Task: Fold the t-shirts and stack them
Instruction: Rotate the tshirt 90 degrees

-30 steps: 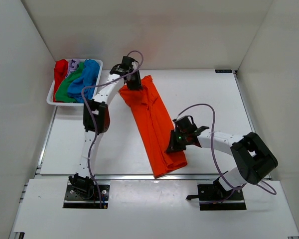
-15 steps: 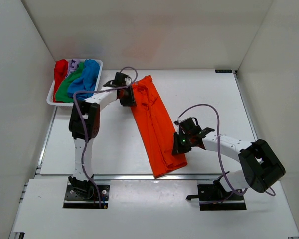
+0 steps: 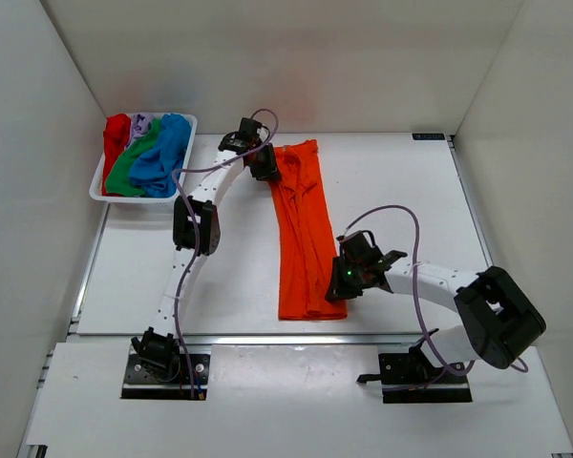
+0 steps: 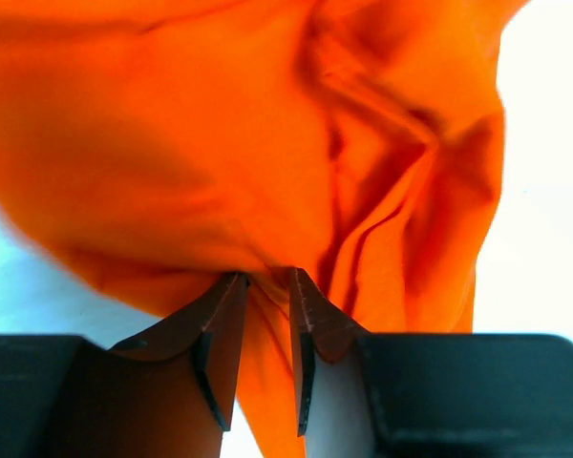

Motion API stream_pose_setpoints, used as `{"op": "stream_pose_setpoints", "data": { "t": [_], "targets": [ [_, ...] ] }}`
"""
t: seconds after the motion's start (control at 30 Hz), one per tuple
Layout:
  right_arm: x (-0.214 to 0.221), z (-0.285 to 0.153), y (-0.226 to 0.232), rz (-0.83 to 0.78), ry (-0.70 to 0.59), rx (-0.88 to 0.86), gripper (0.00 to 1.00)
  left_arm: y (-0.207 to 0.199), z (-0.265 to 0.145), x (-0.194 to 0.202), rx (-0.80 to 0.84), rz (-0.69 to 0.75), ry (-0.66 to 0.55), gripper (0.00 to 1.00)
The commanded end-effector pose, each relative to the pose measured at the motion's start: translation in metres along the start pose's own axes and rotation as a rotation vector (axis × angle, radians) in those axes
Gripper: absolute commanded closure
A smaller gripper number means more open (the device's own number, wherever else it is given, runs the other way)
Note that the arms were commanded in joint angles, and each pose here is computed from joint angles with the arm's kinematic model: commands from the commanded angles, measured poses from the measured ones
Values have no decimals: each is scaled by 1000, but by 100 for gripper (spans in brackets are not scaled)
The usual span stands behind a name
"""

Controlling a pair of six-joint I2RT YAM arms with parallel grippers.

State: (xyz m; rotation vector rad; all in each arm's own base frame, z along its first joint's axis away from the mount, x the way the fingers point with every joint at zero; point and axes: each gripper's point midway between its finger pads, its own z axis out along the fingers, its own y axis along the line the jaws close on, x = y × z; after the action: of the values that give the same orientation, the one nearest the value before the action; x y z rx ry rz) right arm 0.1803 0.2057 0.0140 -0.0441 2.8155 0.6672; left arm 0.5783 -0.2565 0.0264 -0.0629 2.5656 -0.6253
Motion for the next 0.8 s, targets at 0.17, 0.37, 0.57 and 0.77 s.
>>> {"op": "stream_pose_setpoints", "data": {
  "t": [0.17,0.37,0.57,0.77],
  "targets": [
    [60,26,-20,9,172,105,100,24,9,4,23,-84,11,64],
    [28,18,-10,-117,138,36,100,3,-25,-46,93,-75,-86,61],
    [-22,-23,40,-363,4,-103,83,-35,-114,-70,135,1,-155,56],
    [-50,-61,35,-250,-133,-106,38,-34,-165,32,99,43,-93,50]
  ]
}}
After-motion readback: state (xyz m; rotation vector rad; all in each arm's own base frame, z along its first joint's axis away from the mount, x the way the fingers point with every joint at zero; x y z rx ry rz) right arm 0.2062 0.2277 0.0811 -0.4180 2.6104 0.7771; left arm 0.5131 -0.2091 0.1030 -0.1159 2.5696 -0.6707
